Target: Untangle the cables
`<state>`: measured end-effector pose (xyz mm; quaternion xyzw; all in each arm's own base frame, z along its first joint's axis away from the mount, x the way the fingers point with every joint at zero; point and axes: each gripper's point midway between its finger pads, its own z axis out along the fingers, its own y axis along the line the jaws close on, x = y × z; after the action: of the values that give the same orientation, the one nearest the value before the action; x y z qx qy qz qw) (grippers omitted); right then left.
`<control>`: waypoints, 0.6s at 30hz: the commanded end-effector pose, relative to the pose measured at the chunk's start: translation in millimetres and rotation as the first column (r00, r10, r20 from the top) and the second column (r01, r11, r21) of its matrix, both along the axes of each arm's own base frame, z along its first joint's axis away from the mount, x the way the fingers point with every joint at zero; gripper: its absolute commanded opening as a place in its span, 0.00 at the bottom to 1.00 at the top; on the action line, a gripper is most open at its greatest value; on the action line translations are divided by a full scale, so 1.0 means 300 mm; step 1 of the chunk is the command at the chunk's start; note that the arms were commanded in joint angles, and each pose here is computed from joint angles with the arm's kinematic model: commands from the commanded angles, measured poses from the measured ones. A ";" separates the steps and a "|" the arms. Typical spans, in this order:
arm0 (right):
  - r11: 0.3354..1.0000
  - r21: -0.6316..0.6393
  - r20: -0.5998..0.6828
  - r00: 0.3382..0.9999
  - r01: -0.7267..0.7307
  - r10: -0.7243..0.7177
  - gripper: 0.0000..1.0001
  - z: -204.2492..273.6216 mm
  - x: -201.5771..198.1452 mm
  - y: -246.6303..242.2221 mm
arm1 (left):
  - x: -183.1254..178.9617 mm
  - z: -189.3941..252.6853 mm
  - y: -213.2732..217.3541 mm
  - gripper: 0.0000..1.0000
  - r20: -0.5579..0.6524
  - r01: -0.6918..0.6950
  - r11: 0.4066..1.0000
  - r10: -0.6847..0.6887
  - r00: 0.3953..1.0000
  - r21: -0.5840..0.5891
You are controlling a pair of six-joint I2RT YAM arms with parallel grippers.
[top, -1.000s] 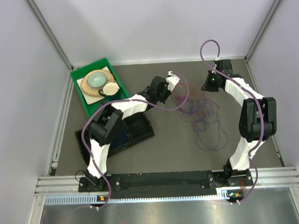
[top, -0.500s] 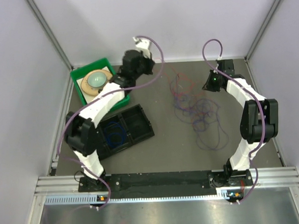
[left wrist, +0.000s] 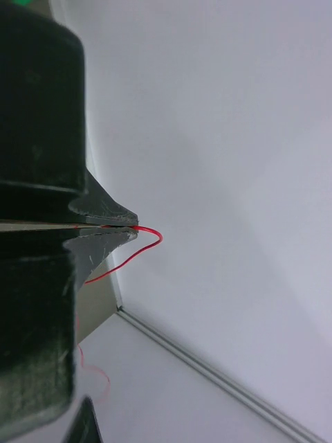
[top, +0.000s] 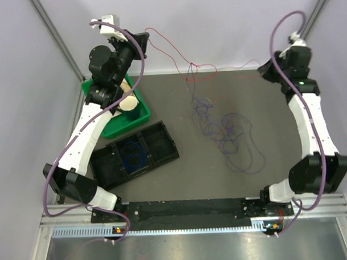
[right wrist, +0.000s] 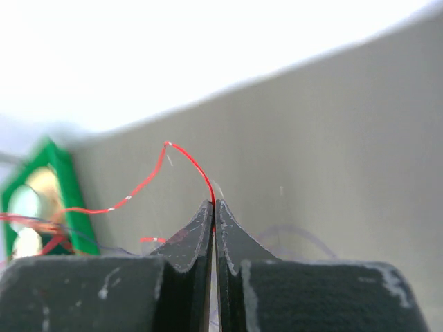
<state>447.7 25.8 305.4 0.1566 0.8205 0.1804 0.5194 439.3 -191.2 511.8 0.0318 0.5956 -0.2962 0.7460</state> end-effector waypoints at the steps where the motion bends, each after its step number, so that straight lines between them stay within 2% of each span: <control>1: 0.997 0.003 0.223 0.972 0.080 -0.079 0.00 0.350 -0.097 -0.079 | 0.025 -0.008 0.030 0.00 -0.017 -0.011 1.000 0.011 1.000 -0.018; 4: 0.993 -0.006 0.312 0.944 0.114 -0.107 0.00 0.506 -0.166 -0.114 | 0.058 -0.059 0.030 0.00 -0.061 -0.018 1.000 0.018 0.998 -0.008; 7: 0.988 -0.017 0.399 0.907 0.151 -0.132 0.00 0.658 -0.238 -0.144 | 0.126 -0.174 0.009 0.00 -0.150 -0.016 1.000 0.018 0.988 0.013; 11: 0.977 -0.049 0.490 0.858 0.206 -0.156 0.00 0.821 -0.332 -0.166 | 0.232 -0.401 -0.009 0.00 -0.296 -0.030 0.999 0.039 0.954 0.033; 15: 0.978 -0.091 0.464 0.877 0.187 -0.125 0.00 0.784 -0.339 -0.159 | 0.264 -0.509 -0.060 0.00 -0.360 0.032 0.999 -0.021 0.933 0.026; 18: 0.990 -0.093 0.327 0.942 0.110 -0.074 0.00 0.572 -0.278 -0.133 | 0.232 -0.476 -0.130 0.00 -0.355 0.130 0.991 -0.128 0.926 -0.018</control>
<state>347.1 -15.2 545.9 0.1383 0.6573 0.1327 0.7288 522.4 -209.6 341.2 -0.0023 0.7419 -0.2826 0.6080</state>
